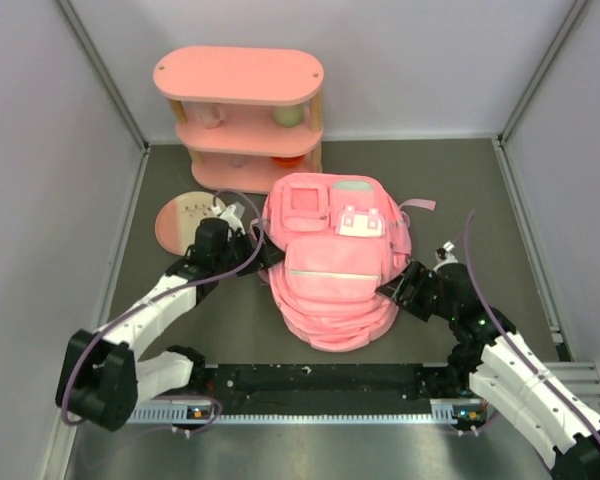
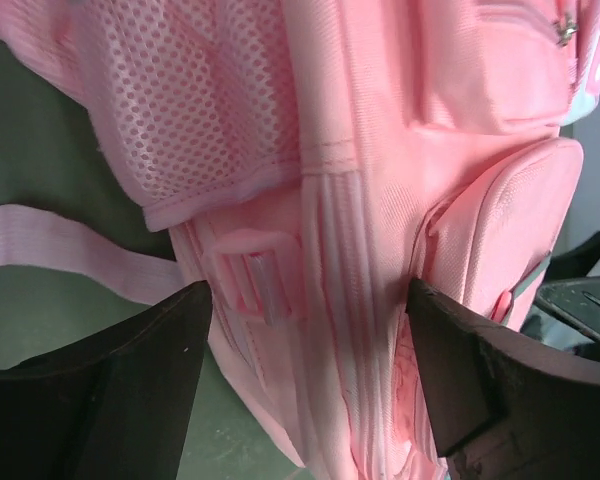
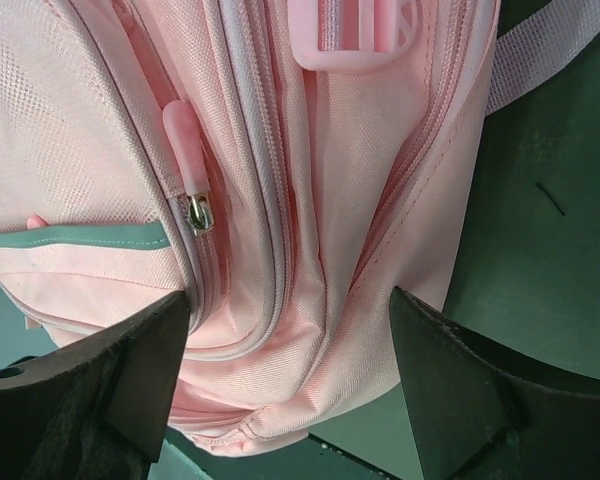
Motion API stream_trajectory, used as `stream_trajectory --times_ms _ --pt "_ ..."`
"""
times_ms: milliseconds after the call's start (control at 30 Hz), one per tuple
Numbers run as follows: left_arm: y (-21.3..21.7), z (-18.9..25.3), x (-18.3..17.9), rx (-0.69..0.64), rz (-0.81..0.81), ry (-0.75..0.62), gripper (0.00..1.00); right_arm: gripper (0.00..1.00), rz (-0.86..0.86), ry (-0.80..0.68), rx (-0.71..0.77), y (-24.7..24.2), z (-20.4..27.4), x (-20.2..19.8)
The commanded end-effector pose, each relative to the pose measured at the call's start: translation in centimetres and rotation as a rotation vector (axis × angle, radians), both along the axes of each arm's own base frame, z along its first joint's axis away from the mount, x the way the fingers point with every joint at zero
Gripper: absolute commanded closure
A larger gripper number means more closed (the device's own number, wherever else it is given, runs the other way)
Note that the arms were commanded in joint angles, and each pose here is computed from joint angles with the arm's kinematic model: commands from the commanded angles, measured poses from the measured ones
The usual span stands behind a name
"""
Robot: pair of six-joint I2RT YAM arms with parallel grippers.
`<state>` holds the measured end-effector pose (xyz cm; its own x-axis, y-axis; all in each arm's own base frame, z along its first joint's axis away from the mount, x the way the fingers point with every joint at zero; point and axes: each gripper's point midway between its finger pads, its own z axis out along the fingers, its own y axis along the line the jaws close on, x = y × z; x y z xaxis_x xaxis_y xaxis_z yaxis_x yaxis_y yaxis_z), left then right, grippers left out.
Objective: Pack the student bag
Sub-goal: Zip the student bag at the center of the board, then reset both arms
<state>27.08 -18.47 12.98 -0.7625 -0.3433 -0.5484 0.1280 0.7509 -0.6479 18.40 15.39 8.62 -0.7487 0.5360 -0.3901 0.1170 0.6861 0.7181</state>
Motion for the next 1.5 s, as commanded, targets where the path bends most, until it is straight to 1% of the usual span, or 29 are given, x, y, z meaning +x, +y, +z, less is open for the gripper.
stream_trajectory --times_ms 0,33,133,167,200,233,267,300,367,400,433,500,533,633,700,767,800,933,967,1033,1067,1100,1167,1200,1267,1333,1400,1433,1467 --pt "-3.4 -0.8 -0.3 -0.155 -0.131 0.051 0.24 0.21 0.007 -0.060 -0.007 0.0 2.2 0.6" --pt "-3.9 -2.2 -0.6 -0.149 -0.148 0.100 0.28 0.21 0.004 -0.074 -0.014 -0.2 2.7 0.8" --pt "-5.4 -4.5 -1.2 -0.074 -0.182 0.146 0.29 0.21 -0.021 -0.121 -0.053 -1.0 3.9 1.3" --pt "-5.9 -4.2 -0.6 -0.045 -0.198 0.130 0.31 0.21 -0.038 -0.136 -0.064 -1.3 4.2 1.6" --pt "-5.3 -5.5 -1.0 0.022 -0.172 0.185 0.36 0.21 -0.045 -0.159 -0.062 -1.4 5.0 1.8" --pt "-5.1 -5.7 -0.8 0.045 -0.157 0.195 0.36 0.21 -0.038 -0.175 -0.080 -1.5 5.4 1.8" --pt "-4.8 -5.5 -0.6 0.053 -0.143 0.187 0.34 0.21 -0.048 -0.192 -0.094 -1.8 5.8 2.1" --pt "-3.7 -5.8 -0.4 0.093 -0.095 0.192 0.27 0.20 -0.054 -0.215 -0.103 -2.0 6.9 2.3" --pt "-2.7 -4.2 -0.2 0.115 -0.067 0.138 0.18 0.17 -0.091 -0.226 -0.173 -3.4 7.2 2.5" --pt "-1.3 -4.5 -0.5 0.169 -0.022 0.149 0.08 0.15 -0.106 -0.249 -0.187 -3.8 8.2 2.8" --pt "-0.6 -2.9 -0.3 0.178 0.012 0.103 0.01 0.13 -0.129 -0.265 -0.234 -4.6 8.4 3.0" --pt "1.7 -1.4 -0.2 0.245 0.086 0.041 0.01 0.10 -0.161 -0.300 -0.266 -5.5 9.5 3.3" --pt "2.6 -1.2 -1.0 0.280 0.095 0.055 0.01 0.10 -0.193 -0.321 -0.298 -6.3 9.9 3.6" --pt "5.7 0.8 -1.7 0.350 0.199 0.002 0.01 0.07 -0.261 -0.368 -0.351 -7.9 11.3 4.2" --pt "6.8 2.4 -2.3 0.353 0.236 -0.047 0.01 0.06 -0.290 -0.396 -0.397 -8.8 12.1 4.5" --pt "8.0 2.8 -2.8 0.375 0.274 -0.072 0.01 0.01 -0.333 -0.404 -0.458 -10.0 12.6 5.0" --pt "8.5 3.8 -3.1 0.360 0.294 -0.114 0.01 0.01 -0.335 -0.407 -0.496 -10.4 12.6 5.2" --pt "10.5 4.5 -3.6 0.366 0.376 -0.194 0.01 0.01 -0.410 -0.387 -0.653 -12.9 12.6 6.0" --pt "10.9 4.7 -3.6 0.374 0.398 -0.207 0.01 0.01 -0.440 -0.378 -0.680 -13.6 12.6 6.1" --pt "11.2 5.7 -3.7 0.369 0.404 -0.239 0.01 0.01 -0.597 -0.343 -0.736 -15.9 12.6 6.2" --pt "11.6 5.7 -3.8 0.386 0.418 -0.234 0.01 0.01 -0.626 -0.335 -0.755 -16.4 12.7 6.3" --pt "11.9 6.0 -3.8 0.388 0.433 -0.236 0.01 0.01 -0.592 -0.325 -0.827 -16.7 12.4 6.6" --pt "12.4 6.5 -3.7 0.390 0.470 -0.237 0.01 0.01 -0.522 -0.343 -0.865 -15.9 12.8 7.5" --pt "12.8 6.4 -3.6 0.406 0.490 -0.231 0.01 0.01 -0.399 -0.354 -0.903 -14.9 12.4 8.0" --pt "12.9 6.5 -3.3 0.418 0.503 -0.224 0.01 0.01 -0.323 -0.336 -0.943 -14.0 11.6 9.2" --pt "13.0 6.6 -3.1 0.429 0.508 -0.221 0.01 0.01 -0.342 -0.300 -0.979 -14.3 11.0 9.6" --pt "13.0 6.8 -2.9 0.438 0.508 -0.219 0.01 0.01 -0.399 -0.309 -1.011 -15.2 11.0 9.9" --pt "13.1 6.8 -2.9 0.447 0.508 -0.218 0.01 0.01 -0.413 -0.321 -1.024 -15.5 11.0 9.9" --pt "13.1 6.9 -2.8 0.450 0.512 -0.220 0.01 0.01 -0.446 -0.375 -1.009 -15.5 11.3 10.4"
